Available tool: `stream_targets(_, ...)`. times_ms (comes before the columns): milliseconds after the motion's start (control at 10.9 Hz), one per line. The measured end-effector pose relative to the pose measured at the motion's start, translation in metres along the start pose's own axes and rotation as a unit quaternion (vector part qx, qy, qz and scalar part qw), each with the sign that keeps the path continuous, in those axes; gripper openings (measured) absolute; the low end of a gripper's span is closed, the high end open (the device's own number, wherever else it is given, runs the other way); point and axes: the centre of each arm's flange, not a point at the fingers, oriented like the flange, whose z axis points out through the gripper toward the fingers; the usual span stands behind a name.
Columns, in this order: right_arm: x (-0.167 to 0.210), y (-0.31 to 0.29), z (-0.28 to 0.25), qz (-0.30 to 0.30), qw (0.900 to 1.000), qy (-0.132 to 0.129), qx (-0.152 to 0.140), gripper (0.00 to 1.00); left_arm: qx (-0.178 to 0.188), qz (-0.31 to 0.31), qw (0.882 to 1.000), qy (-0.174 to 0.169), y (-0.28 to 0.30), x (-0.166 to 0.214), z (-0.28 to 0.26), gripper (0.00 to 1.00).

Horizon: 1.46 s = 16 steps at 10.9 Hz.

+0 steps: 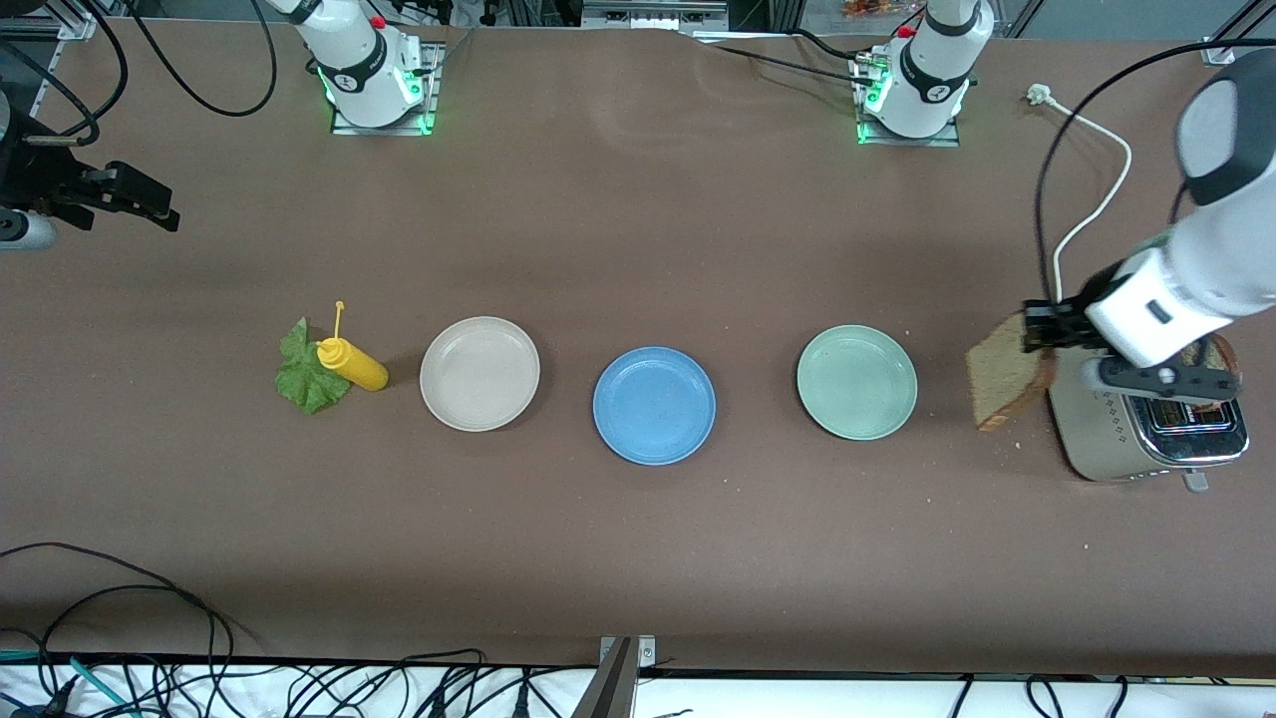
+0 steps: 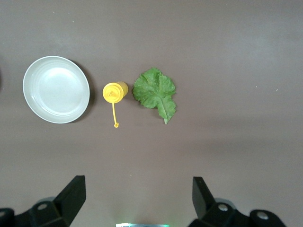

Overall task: Make sandwich in blue plate with both arms
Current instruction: 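Carry the bread slice with the left gripper onto the blue plate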

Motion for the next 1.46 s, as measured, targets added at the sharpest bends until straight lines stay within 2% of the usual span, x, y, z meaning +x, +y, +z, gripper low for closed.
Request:
stream_targets(366,-0.001,0.0,0.0,0.0,1.0,-0.002,0.0,1.0,-0.108,-0.07,0.992,-0.013,0.099,0.024,0.063,0.09)
stream_targets(732,-0.001,0.0,0.0,0.0,1.0,-0.002,0.0,1.0,-0.167,-0.126,0.977,-0.042,0.191,0.033,0.137,0.09)
stream_targets(1006,-0.001,0.0,0.0,0.0,1.0,-0.002,0.0,1.0,-0.227,-0.155,0.958,-0.078,0.229,0.031,0.172,0.09)
stream_targets(1464,-0.001,0.0,0.0,0.0,1.0,-0.003,0.0,1.0,-0.225,-0.146,0.962,-0.056,0.298,0.023,0.247,0.09)
